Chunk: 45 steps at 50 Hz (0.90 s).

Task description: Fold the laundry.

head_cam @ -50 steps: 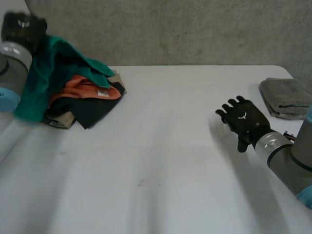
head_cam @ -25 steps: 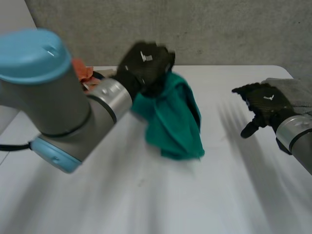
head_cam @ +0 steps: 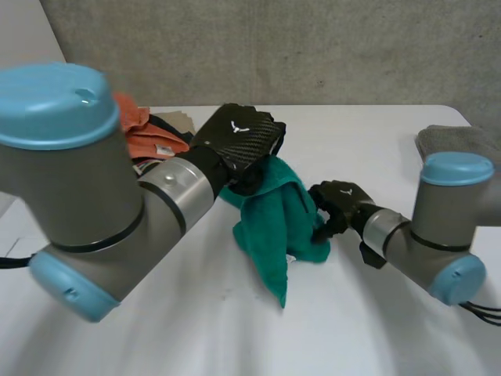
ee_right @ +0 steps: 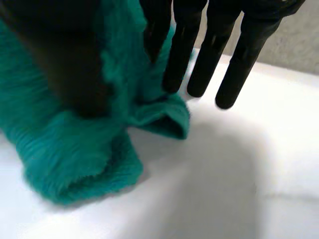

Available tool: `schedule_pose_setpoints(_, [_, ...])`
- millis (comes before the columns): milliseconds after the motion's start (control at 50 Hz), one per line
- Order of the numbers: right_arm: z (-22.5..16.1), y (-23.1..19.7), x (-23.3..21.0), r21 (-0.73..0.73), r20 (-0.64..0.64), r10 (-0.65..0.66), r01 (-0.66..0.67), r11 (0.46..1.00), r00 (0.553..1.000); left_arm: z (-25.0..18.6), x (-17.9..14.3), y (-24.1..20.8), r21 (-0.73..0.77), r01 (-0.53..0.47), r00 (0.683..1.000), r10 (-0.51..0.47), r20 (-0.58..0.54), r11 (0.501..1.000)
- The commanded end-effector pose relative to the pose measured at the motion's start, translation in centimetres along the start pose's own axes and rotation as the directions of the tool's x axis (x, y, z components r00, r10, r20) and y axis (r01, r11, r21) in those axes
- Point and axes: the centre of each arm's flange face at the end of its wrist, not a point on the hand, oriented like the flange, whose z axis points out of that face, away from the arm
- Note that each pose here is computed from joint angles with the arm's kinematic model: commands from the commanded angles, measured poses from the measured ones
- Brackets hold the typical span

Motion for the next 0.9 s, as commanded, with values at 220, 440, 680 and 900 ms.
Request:
schedule_pose_setpoints(220, [-6.6,-13.9,0.7,0.288,-0.195,-0.286,0.334,0.898,0.938,-1.9,-4.4,-2.2,0.013,-0.096,0.977,0.092,0.190,0.995])
schedule_pose_setpoints(440, [-10.7,-15.0,-0.7,0.146,-0.149,-0.407,0.427,0.892,0.901,-1.1,-7.1,0.0,-0.077,-0.186,0.946,0.199,0.256,0.980])
schedule_pose_setpoints(680, [-5.2,-4.5,-3.2,-0.120,0.032,-0.379,0.380,0.917,0.925,4.0,-4.8,10.7,-0.232,-0.141,0.971,0.180,0.160,0.962])
schedule_pose_setpoints(900, [-5.7,-6.4,-2.6,-0.091,-0.045,-0.387,0.382,0.920,0.921,2.9,-5.8,7.2,-0.148,-0.082,0.970,0.113,0.215,0.986])
